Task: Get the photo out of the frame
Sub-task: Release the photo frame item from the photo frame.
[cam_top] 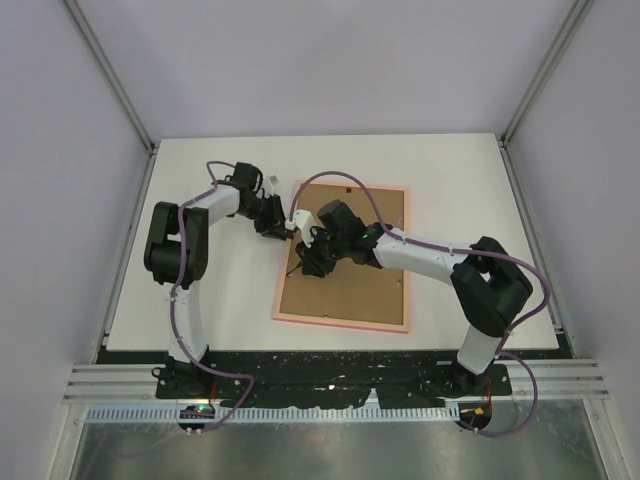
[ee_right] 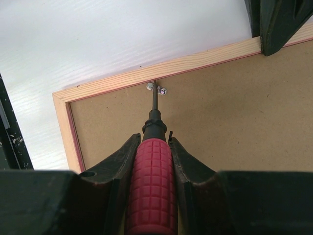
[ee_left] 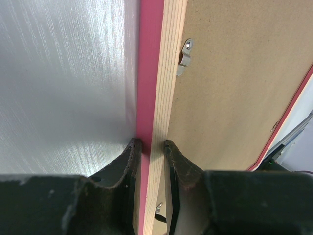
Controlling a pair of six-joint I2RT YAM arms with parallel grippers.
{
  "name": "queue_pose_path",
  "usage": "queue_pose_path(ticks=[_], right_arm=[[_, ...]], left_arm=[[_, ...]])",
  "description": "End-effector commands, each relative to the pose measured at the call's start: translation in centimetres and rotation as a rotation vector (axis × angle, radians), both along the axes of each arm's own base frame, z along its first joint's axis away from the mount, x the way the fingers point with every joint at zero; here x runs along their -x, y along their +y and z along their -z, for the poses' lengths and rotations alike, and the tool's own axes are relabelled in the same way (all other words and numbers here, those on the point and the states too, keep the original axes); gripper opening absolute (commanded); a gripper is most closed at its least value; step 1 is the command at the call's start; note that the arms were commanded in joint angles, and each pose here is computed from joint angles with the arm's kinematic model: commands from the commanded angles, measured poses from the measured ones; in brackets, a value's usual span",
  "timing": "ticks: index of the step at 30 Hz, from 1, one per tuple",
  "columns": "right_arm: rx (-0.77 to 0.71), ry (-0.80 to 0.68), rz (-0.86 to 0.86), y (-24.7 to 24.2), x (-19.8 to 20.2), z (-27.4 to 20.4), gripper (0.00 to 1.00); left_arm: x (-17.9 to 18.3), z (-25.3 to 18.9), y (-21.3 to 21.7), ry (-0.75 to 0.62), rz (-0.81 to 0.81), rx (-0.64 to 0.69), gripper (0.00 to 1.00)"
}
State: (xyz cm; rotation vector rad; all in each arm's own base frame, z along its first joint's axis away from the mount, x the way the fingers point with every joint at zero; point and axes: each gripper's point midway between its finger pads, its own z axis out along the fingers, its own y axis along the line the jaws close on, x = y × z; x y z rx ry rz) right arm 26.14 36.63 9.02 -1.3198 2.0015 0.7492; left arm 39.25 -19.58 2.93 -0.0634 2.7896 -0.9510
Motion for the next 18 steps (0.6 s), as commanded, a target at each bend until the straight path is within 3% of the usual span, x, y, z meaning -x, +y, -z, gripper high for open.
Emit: queue_pose_path(ticks=[1, 18], right_arm=[[-0.055, 0.021, -0.101, 1.82, 1.86, -1.72, 0.08], [-0.041, 0.012, -0.086, 1.71, 1.48, -1.49, 0.08]], left_arm=[[-0.38, 0.75, 0.43, 0.021, -0.024, -0.012, 0.20], [-0.36, 0.77, 0.42, 0.021, -0.024, -0.011, 0.20]])
